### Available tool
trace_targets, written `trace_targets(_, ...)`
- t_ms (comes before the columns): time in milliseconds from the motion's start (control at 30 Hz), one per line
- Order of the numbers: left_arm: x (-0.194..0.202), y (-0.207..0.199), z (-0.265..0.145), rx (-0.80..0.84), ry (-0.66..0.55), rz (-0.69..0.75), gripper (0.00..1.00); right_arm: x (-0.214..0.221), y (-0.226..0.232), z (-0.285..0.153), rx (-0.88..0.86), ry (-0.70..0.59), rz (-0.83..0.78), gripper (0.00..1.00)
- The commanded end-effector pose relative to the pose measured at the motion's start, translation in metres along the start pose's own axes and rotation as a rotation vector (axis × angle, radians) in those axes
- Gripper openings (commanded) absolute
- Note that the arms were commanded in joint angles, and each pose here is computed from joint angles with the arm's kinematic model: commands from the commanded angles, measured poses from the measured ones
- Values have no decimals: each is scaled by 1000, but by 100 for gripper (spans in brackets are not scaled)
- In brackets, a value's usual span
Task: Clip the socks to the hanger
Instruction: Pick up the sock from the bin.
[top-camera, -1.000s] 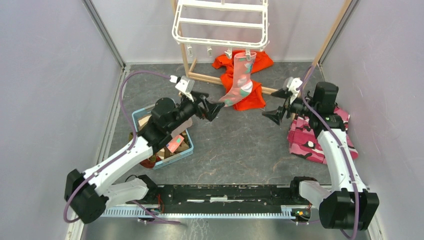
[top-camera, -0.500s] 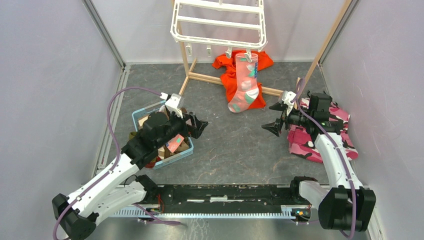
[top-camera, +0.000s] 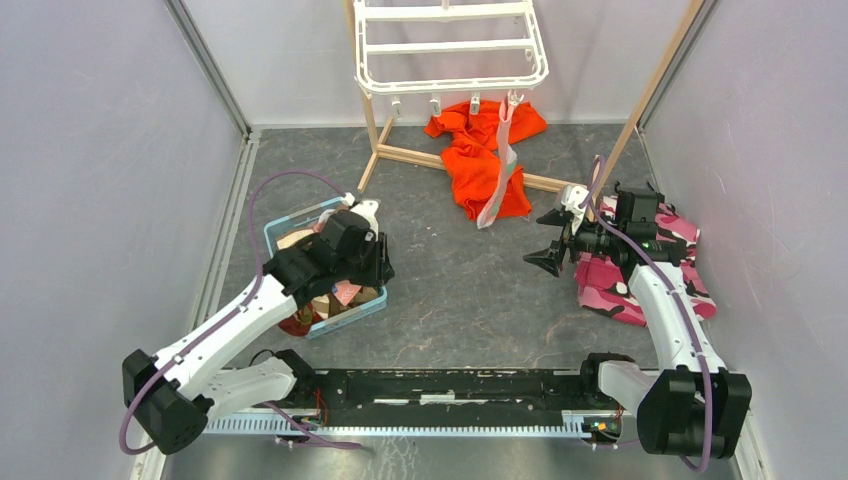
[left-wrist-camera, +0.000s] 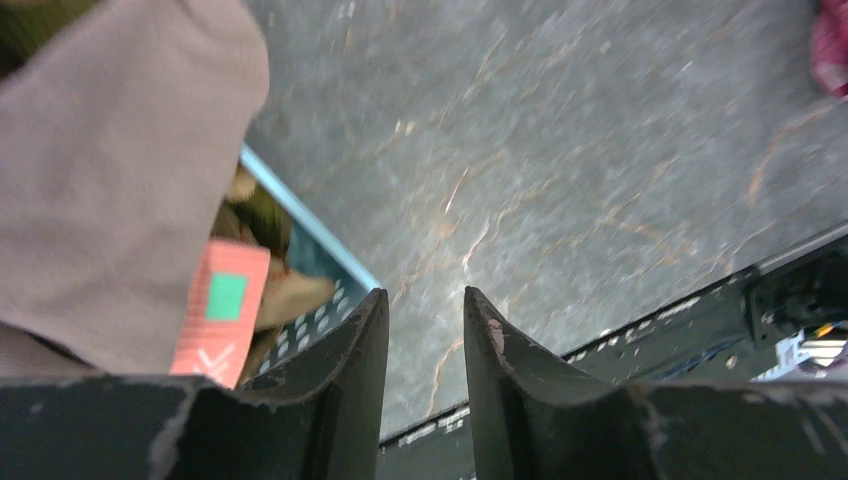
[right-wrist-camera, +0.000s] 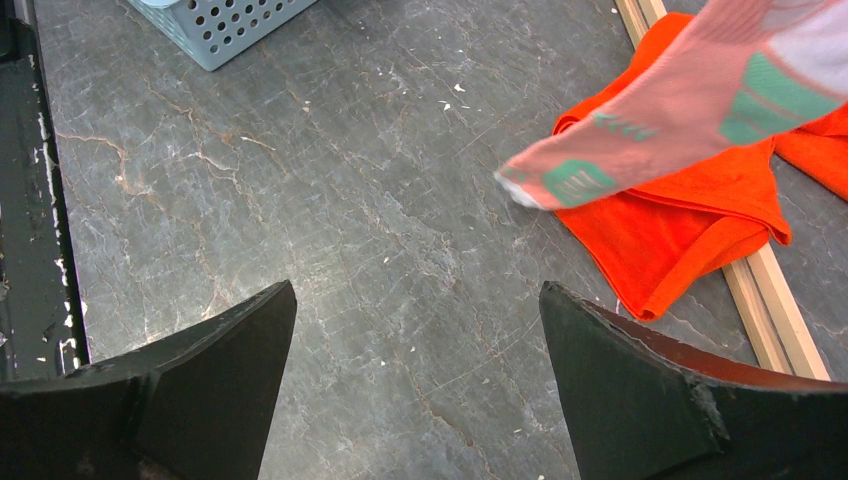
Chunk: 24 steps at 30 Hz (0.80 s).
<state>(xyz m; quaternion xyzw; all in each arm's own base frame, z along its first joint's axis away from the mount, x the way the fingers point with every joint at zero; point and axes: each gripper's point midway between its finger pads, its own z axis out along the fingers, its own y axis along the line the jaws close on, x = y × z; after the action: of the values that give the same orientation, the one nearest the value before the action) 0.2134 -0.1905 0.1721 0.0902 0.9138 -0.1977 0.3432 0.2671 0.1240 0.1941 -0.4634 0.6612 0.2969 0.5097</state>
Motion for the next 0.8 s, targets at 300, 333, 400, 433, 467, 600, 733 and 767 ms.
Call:
trace_targets(300,45,52,7,-438,177,52,44,-16,-2,-2,-17,-23,-53,98)
trace_targets(333,41,53,7,-454,163,61,44,-16,-2,-2,-17,-23,-54,98)
trace_targets(400,32,55,6,-481,131,76,45,-15,-2,-1,-19,-23,-50,98)
trace_targets(433,29,56,5,-493,123,87,45,-14,-2,-1,-20,-22,-47,98)
trace_targets(467,27,59,5,-511,122,101,45,-15,-2,-1,-20,-22,-49,98)
trace_targets(600,26,65,10,-565,139,175,44,-14,-2,-1,-24,-22,-46,98)
trace_targets(733,30,68,19,-629,161,260,44,-13,-3,-1,-20,-15,-46,98)
trace_targets(767,31,69,20,-645,165,278,44,-13,-3,0,-21,-14,-47,98)
